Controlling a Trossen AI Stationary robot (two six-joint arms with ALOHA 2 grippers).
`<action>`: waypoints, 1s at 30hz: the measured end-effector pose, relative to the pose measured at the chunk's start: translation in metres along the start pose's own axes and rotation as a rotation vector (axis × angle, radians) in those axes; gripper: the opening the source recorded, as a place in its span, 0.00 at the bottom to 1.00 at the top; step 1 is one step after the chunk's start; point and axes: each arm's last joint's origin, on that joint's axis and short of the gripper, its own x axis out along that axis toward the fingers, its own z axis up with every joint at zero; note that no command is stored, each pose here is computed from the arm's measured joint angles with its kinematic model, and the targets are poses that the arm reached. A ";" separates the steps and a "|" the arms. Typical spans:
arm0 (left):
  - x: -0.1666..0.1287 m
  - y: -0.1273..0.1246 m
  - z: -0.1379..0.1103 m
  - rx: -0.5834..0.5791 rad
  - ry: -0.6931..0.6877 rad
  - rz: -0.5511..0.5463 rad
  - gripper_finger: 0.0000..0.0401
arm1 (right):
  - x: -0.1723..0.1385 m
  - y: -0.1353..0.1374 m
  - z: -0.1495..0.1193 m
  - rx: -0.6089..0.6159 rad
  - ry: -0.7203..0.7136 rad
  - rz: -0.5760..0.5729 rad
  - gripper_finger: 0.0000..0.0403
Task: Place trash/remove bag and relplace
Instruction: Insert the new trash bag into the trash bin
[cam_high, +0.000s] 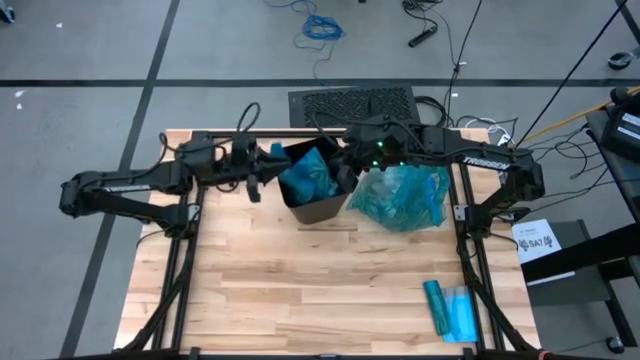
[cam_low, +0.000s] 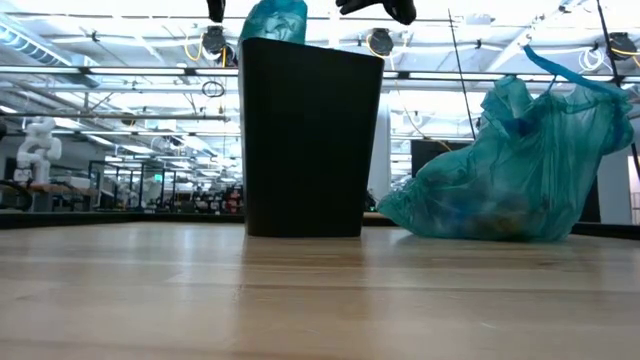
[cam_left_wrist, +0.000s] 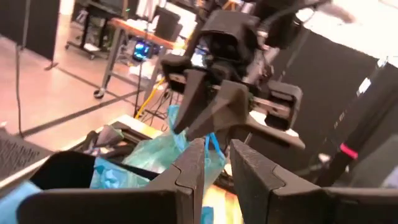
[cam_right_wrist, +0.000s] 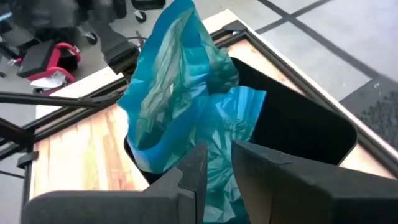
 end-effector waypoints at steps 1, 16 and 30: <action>-0.001 0.000 0.001 -0.024 -0.004 0.010 0.19 | 0.000 0.000 0.000 -0.013 -0.004 0.002 0.16; -0.025 -0.010 0.012 -0.235 0.129 0.219 0.19 | 0.001 -0.012 0.003 -0.173 0.021 0.037 0.20; -0.032 -0.035 0.052 -0.422 0.165 0.544 0.16 | 0.001 -0.038 0.001 -0.244 0.116 -0.042 0.20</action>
